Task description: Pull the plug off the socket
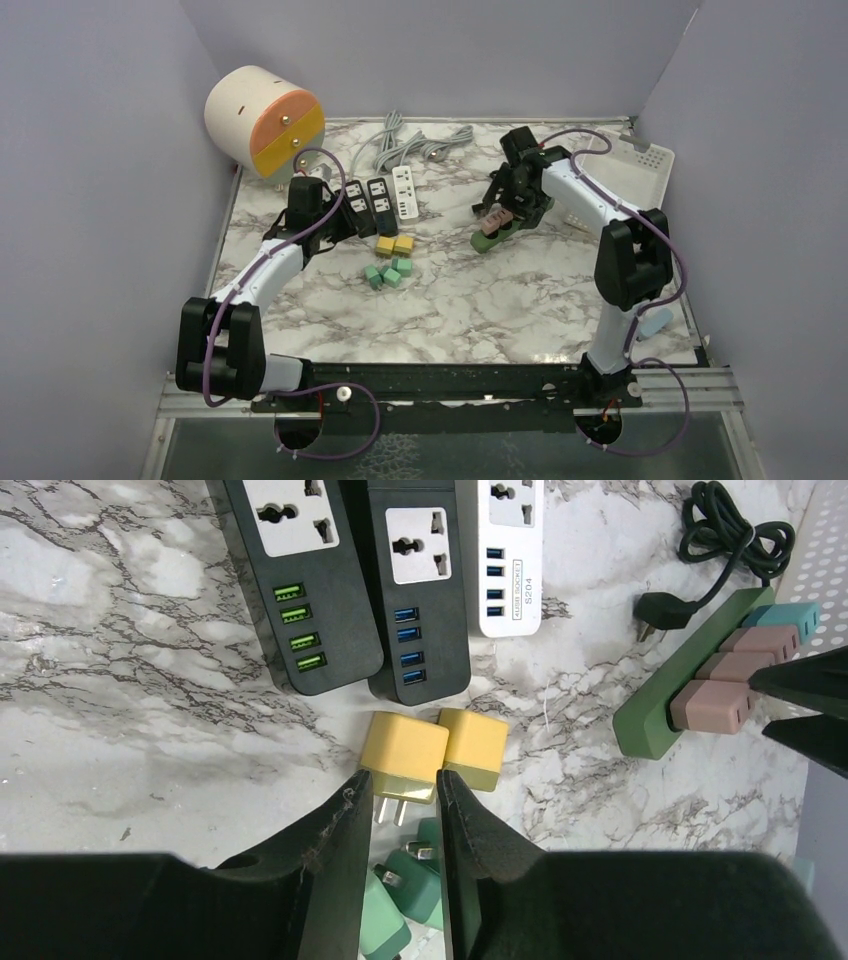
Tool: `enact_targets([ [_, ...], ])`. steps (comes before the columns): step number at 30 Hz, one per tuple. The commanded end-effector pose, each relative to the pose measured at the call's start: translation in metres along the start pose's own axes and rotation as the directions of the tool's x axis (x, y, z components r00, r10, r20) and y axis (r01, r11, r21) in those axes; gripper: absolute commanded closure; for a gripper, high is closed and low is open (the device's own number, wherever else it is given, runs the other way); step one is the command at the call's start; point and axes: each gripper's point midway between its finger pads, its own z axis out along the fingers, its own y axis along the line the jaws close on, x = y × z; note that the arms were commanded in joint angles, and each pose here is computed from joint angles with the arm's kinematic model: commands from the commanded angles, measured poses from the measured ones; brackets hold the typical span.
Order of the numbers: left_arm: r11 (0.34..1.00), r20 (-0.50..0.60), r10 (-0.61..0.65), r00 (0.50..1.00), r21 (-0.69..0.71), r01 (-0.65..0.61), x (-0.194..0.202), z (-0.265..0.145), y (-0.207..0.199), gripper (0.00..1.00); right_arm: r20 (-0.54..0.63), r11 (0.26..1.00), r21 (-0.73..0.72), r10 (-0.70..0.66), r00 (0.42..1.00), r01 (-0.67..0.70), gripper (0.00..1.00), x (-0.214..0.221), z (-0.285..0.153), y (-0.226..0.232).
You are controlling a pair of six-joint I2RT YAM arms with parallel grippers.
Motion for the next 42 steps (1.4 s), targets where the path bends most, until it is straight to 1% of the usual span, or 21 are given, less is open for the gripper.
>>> enact_targets([
  [1,1.0,0.021,0.023,1.0,-0.008,-0.022,-0.009,-0.003,0.0,0.67,-0.065,0.991,0.119,0.07,0.995,-0.062,0.13,0.021,0.013,-0.021],
  [5,0.999,0.022,0.032,0.999,-0.009,-0.032,-0.01,-0.004,-0.001,0.67,-0.041,0.99,0.116,0.081,0.996,-0.076,0.16,0.015,0.025,-0.017],
  [11,0.998,0.031,0.058,0.998,-0.013,-0.058,-0.015,-0.008,-0.002,0.66,-0.027,0.992,0.111,0.066,0.997,-0.062,0.26,0.001,0.041,-0.004],
  [14,0.998,0.032,0.06,0.998,-0.014,-0.06,-0.014,-0.01,-0.002,0.66,-0.026,0.991,0.122,0.056,0.998,-0.053,0.29,-0.002,0.049,-0.003],
  [18,0.998,0.029,0.057,0.998,-0.01,-0.056,-0.012,-0.011,-0.002,0.66,-0.027,0.99,0.132,0.048,0.999,-0.044,0.38,-0.002,0.059,-0.005],
  [19,0.998,0.031,0.057,0.998,-0.007,-0.056,-0.012,-0.011,-0.003,0.66,-0.028,0.99,0.135,0.045,0.999,-0.041,0.45,-0.001,0.06,-0.005],
  [20,0.998,0.029,0.059,0.998,-0.002,-0.059,-0.012,-0.011,-0.004,0.66,-0.03,0.99,0.138,0.045,0.999,-0.041,0.61,-0.001,0.062,-0.007],
  [21,0.998,0.03,0.067,0.997,0.0,-0.067,-0.014,-0.012,-0.006,0.66,-0.032,0.99,0.138,0.043,0.999,-0.038,0.85,0.0,0.063,-0.007],
  [22,0.997,0.035,0.083,0.996,-0.005,-0.083,-0.016,-0.012,-0.009,0.66,-0.036,0.992,0.123,0.035,0.999,-0.03,0.93,0.0,0.064,-0.005],
  [23,0.995,0.038,0.101,0.994,-0.009,-0.1,-0.017,-0.012,-0.013,0.66,-0.039,0.995,0.097,0.016,0.999,-0.012,0.98,0.001,0.063,-0.002],
  [26,0.988,0.042,0.148,0.988,0.029,-0.149,-0.019,-0.01,-0.039,0.66,-0.024,1.0,0.004,-0.005,1.0,0.005,0.99,-0.002,0.05,0.011],
  [29,0.978,0.018,0.19,0.982,0.086,-0.191,-0.009,0.0,-0.07,0.64,0.028,0.995,-0.099,-0.021,0.999,0.024,0.99,-0.012,0.03,0.026],
  [32,0.96,-0.013,0.218,0.976,0.184,-0.212,0.005,0.015,-0.104,0.58,0.067,0.986,-0.161,-0.043,0.997,0.053,0.99,-0.023,0.009,0.037],
  [34,0.94,-0.046,0.22,0.974,0.277,-0.199,0.018,0.022,-0.128,0.54,0.088,0.981,-0.182,-0.049,0.995,0.064,0.99,-0.029,-0.004,0.042],
  [36,0.926,-0.073,0.223,0.972,0.327,-0.187,0.029,0.03,-0.145,0.5,0.113,0.977,-0.204,-0.046,0.993,0.069,0.99,-0.035,-0.019,0.046],
  [37,0.92,-0.082,0.229,0.97,0.345,-0.188,0.034,0.033,-0.152,0.47,0.125,0.973,-0.219,-0.045,0.991,0.071,0.99,-0.038,-0.026,0.048],
  [40,0.902,-0.093,0.251,0.964,0.384,-0.198,0.047,0.042,-0.174,0.31,0.151,0.961,-0.264,-0.039,0.988,0.078,0.99,-0.042,-0.042,0.054],
  [42,0.891,-0.101,0.254,0.962,0.411,-0.192,0.053,0.048,-0.186,0.22,0.157,0.954,-0.288,-0.035,0.987,0.079,0.99,-0.044,-0.05,0.057],
])
